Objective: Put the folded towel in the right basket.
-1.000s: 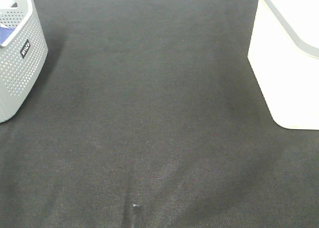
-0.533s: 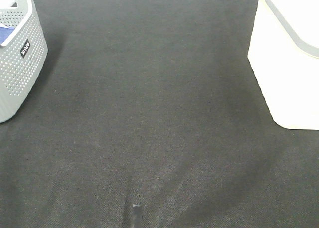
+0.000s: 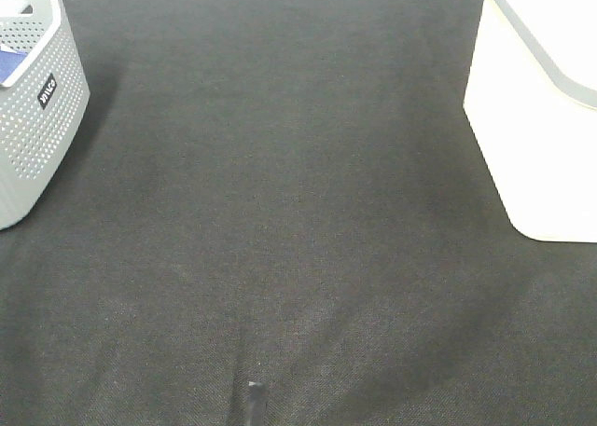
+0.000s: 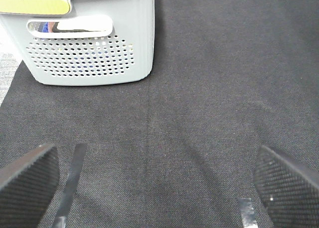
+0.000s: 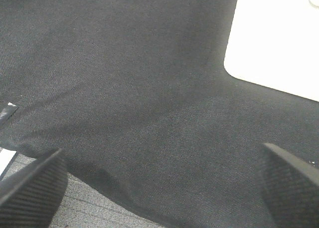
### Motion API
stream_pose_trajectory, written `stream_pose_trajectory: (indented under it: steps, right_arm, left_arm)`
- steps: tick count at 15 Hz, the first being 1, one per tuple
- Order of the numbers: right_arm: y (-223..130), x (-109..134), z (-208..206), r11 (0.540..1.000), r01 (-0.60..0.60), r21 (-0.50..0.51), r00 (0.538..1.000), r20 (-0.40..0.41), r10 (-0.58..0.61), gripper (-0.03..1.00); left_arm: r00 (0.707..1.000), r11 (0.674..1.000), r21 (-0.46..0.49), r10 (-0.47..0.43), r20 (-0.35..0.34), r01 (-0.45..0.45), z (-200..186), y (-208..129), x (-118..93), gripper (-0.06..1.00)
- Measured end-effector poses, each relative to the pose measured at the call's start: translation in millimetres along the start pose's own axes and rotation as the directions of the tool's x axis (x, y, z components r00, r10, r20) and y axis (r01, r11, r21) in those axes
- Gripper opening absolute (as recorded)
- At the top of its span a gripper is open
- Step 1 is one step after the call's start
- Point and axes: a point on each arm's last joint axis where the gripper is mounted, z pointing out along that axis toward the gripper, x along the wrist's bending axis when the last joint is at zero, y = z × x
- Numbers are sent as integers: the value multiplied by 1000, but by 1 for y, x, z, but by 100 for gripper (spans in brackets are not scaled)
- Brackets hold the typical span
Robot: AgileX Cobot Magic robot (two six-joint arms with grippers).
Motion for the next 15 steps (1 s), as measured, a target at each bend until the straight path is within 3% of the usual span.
stream_pose_trajectory:
  steps: [15]
  right_arm:
    - [0,-1,0,1000,5,0,1000,12,-5,98]
  left_arm:
    - [1000,1000,0,0,0,0,0,0,0,99]
